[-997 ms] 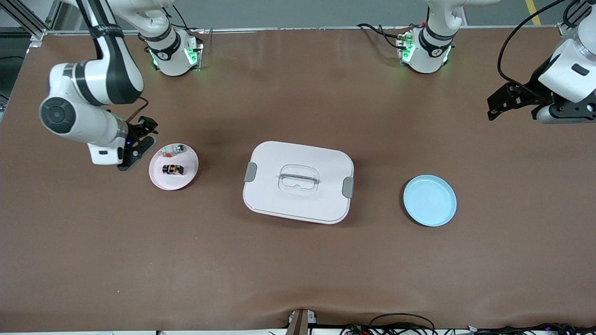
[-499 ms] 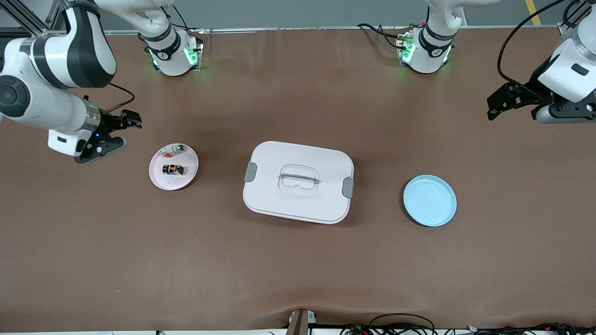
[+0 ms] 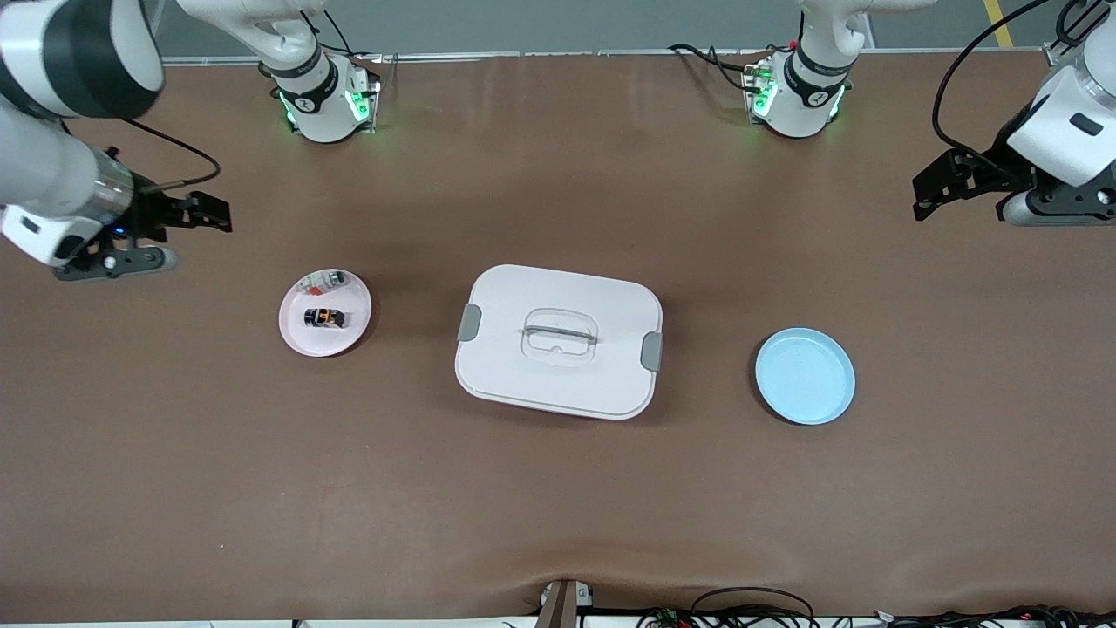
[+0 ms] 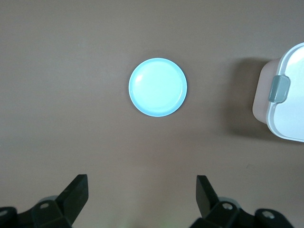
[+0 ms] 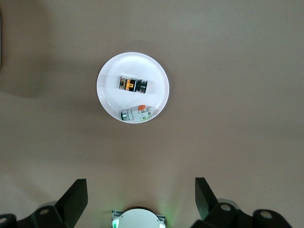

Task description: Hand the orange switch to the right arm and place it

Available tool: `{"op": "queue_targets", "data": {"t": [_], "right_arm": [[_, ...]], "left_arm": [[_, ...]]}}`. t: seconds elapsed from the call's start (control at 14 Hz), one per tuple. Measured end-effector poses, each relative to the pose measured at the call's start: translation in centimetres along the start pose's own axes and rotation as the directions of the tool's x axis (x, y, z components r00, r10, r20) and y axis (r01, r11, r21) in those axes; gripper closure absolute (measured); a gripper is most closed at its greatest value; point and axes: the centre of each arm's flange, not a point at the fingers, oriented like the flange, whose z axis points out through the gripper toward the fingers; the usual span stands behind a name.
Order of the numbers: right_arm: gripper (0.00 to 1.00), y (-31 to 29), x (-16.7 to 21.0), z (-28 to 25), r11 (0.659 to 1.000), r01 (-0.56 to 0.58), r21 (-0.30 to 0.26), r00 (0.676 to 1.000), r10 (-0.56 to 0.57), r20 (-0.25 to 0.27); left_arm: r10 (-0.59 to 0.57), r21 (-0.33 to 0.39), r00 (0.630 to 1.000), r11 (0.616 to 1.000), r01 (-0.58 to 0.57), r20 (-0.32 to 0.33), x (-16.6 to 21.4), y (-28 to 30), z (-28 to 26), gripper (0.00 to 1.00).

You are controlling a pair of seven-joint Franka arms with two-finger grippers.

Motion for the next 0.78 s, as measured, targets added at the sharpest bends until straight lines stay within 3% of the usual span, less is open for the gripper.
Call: {"op": "queue_targets", "data": {"t": [0.43,0.78], "right_arm": [[0.00,1.6,-0.5,-4.3,0.985,-0.170,0.009,0.983,0.170,-0.063],[0.00,1.1,-0.9,-9.5,0.972,-0.233,0.013,0.970,0.234,-0.067]], "left_arm": [[0.001,0.000,1.000,1.000,-0.001,-0.001,0.0,0.0,-0.1,0.00],[0.002,0.000,1.000,1.000,-0.002,-0.001,-0.1,0.1,-0.1,0.00]]}}
